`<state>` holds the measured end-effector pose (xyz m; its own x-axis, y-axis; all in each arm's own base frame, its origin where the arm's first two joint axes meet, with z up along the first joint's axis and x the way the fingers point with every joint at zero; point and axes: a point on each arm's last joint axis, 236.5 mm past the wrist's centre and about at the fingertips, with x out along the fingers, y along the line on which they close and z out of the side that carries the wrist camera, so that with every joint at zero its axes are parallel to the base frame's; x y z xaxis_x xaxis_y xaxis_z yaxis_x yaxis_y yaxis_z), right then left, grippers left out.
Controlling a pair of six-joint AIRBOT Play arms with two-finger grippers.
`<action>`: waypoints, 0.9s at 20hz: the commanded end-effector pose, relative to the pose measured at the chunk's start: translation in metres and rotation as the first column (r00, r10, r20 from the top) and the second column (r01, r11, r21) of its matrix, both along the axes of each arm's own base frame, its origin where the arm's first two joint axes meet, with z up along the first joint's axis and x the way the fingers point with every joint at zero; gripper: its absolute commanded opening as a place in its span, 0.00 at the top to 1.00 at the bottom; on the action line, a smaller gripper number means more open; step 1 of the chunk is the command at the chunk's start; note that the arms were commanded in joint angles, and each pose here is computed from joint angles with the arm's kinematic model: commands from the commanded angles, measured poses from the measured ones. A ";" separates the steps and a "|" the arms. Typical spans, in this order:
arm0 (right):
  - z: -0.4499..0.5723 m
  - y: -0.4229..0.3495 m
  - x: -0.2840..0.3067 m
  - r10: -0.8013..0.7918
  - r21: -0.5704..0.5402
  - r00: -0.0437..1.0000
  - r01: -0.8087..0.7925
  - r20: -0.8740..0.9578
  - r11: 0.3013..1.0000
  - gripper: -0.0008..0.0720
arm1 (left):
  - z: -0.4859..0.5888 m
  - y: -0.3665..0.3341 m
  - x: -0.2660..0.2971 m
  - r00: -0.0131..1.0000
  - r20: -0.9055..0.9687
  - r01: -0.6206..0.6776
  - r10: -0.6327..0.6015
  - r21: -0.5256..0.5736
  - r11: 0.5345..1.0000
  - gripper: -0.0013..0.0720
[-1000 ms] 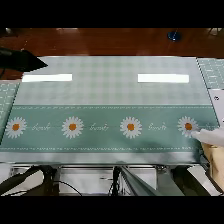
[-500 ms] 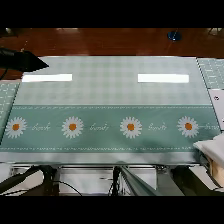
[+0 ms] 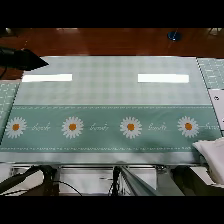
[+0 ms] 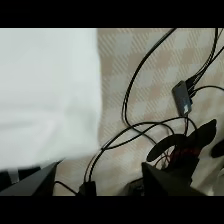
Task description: Fold the shirts.
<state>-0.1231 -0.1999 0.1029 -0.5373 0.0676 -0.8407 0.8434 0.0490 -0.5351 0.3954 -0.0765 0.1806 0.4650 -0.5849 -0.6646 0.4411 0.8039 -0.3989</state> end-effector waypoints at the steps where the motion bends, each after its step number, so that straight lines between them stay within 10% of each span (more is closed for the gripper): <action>1: -0.005 -0.028 -0.007 0.146 -0.033 0.989 -0.147 -0.029 0.989 0.17 | 0.001 0.001 0.003 1.000 0.011 -0.011 0.011 0.000 1.000 0.61; 4: -0.007 -0.095 0.024 0.278 -0.303 0.960 -0.257 0.027 0.918 0.18 | 0.000 0.002 0.006 1.000 0.014 -0.016 0.016 0.000 1.000 0.61; 6: 0.010 -0.168 0.136 0.499 -0.666 0.828 -0.224 0.255 0.712 0.31 | 0.003 0.006 0.017 0.998 0.047 -0.049 0.049 -0.002 0.999 0.61; 7: 0.052 -0.201 0.214 0.618 -0.837 0.675 -0.002 0.402 0.547 0.42 | 0.004 0.009 0.024 0.995 0.065 -0.068 0.069 -0.004 0.998 0.61; 9: 0.151 -0.226 0.343 0.739 -0.672 0.184 0.594 0.648 0.442 0.36 | 0.008 0.017 0.043 0.985 0.118 -0.124 0.124 -0.010 0.992 0.52; 11: 0.199 -0.140 0.497 0.852 -0.769 -0.316 0.376 0.418 0.517 0.33 | 0.014 0.035 0.082 0.946 0.224 -0.233 0.234 -0.028 0.972 0.00; 12: 0.199 -0.077 0.557 0.747 -0.775 -0.530 0.238 0.402 0.586 0.36 | 0.018 0.045 0.103 0.914 0.280 -0.294 0.295 -0.046 0.955 0.00; 14: 0.140 0.057 0.643 0.414 -0.651 -0.637 -0.186 0.650 0.736 0.36 | 0.011 0.038 0.122 0.898 0.307 -0.312 0.314 -0.056 0.948 0.00; 15: 0.100 0.118 0.656 0.350 -0.634 -0.587 -0.390 0.730 0.668 0.36 | -0.001 0.021 0.121 0.920 0.280 -0.275 0.274 -0.037 0.961 0.01; 18: -0.019 0.204 0.614 0.566 -0.601 -0.439 -0.789 0.698 0.129 0.36 | -0.069 -0.012 0.091 0.980 0.097 -0.194 0.176 0.227 0.954 0.02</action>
